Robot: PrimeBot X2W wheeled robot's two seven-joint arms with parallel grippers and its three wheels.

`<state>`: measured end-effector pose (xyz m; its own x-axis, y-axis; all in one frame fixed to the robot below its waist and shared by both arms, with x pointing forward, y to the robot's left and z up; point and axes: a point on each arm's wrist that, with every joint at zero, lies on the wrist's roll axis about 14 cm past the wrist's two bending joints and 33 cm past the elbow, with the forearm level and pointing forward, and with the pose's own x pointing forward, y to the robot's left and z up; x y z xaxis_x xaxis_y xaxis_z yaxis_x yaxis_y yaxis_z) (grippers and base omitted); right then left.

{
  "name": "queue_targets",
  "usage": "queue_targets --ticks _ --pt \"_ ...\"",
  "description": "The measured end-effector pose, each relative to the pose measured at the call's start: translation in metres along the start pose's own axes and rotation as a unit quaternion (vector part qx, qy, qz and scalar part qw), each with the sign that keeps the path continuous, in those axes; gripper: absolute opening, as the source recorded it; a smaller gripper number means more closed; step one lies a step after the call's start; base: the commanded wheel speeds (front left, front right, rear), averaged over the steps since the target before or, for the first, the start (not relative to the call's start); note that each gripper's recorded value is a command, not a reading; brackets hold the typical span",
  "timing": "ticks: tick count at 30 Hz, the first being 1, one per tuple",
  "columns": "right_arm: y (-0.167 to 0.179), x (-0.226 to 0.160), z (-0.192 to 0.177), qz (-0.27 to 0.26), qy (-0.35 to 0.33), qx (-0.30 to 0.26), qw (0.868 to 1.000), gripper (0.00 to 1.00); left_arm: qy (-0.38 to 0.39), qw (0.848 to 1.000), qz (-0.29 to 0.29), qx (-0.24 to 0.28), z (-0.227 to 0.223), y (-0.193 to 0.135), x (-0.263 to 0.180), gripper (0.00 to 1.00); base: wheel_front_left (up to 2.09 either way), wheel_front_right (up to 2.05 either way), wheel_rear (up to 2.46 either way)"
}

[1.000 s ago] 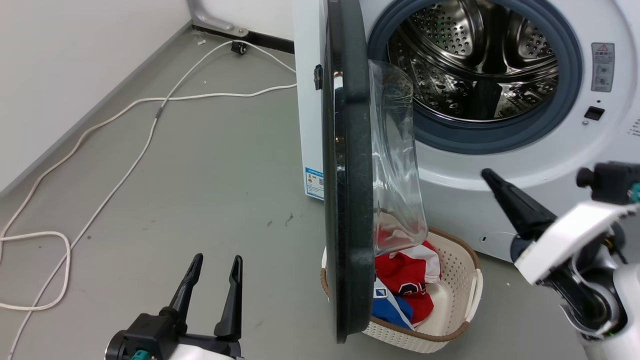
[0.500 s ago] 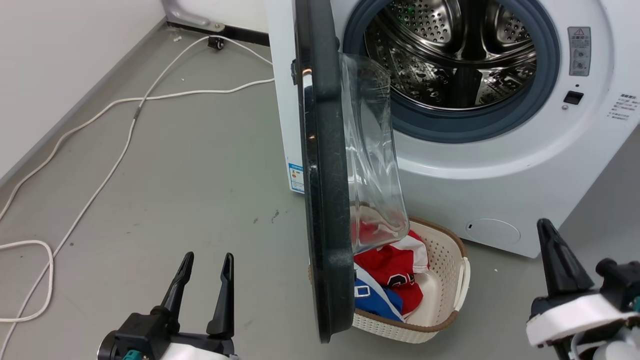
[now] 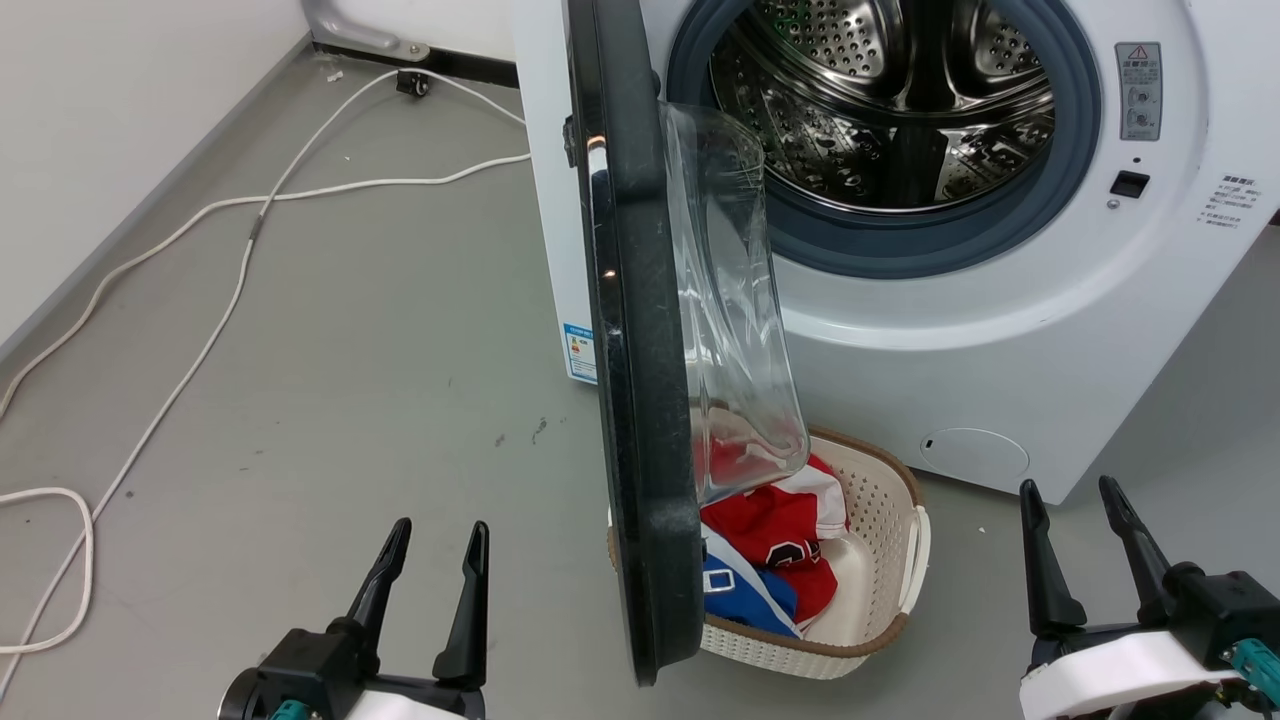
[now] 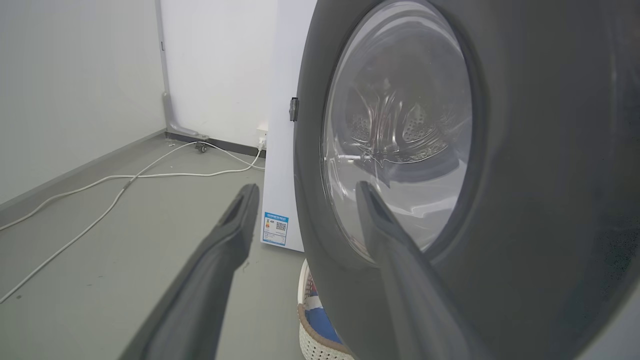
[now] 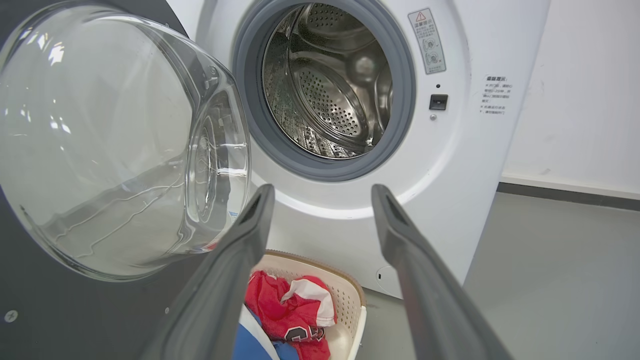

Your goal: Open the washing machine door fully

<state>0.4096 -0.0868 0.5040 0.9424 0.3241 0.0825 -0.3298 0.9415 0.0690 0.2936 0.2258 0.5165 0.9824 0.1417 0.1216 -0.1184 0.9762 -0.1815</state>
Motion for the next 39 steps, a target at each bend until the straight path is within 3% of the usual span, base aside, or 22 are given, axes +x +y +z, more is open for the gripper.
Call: queue_targets --ticks 24,25,26,27,35,39 --pt "0.001 -0.001 -0.001 -0.003 0.001 0.007 1.000 1.00 0.006 1.000 -0.003 0.001 -0.004 -0.001 0.003 1.00 0.00 0.00 0.00" --pt "0.001 -0.001 0.000 -0.003 0.000 0.007 1.000 1.00 0.006 1.000 -0.003 0.001 -0.004 -0.001 0.003 0.80 0.00 0.00 0.00" --pt "0.001 -0.001 0.000 -0.004 -0.001 0.009 1.000 1.00 0.005 1.000 -0.004 0.001 -0.004 -0.002 0.003 0.44 0.00 0.00 0.00" --pt "0.000 -0.002 0.001 -0.004 -0.002 0.009 1.000 1.00 0.005 1.000 -0.005 0.004 -0.003 -0.002 0.003 0.00 0.00 0.00 0.00" --pt "0.002 -0.001 -0.001 -0.001 0.000 0.010 1.000 1.00 -0.018 1.000 -0.007 0.007 0.011 -0.003 0.005 0.00 0.00 0.00 0.00" --pt "0.002 0.000 -0.002 -0.001 0.003 0.010 1.000 1.00 -0.075 0.997 -0.005 0.023 0.048 -0.002 0.014 0.00 0.00 0.00 0.00"
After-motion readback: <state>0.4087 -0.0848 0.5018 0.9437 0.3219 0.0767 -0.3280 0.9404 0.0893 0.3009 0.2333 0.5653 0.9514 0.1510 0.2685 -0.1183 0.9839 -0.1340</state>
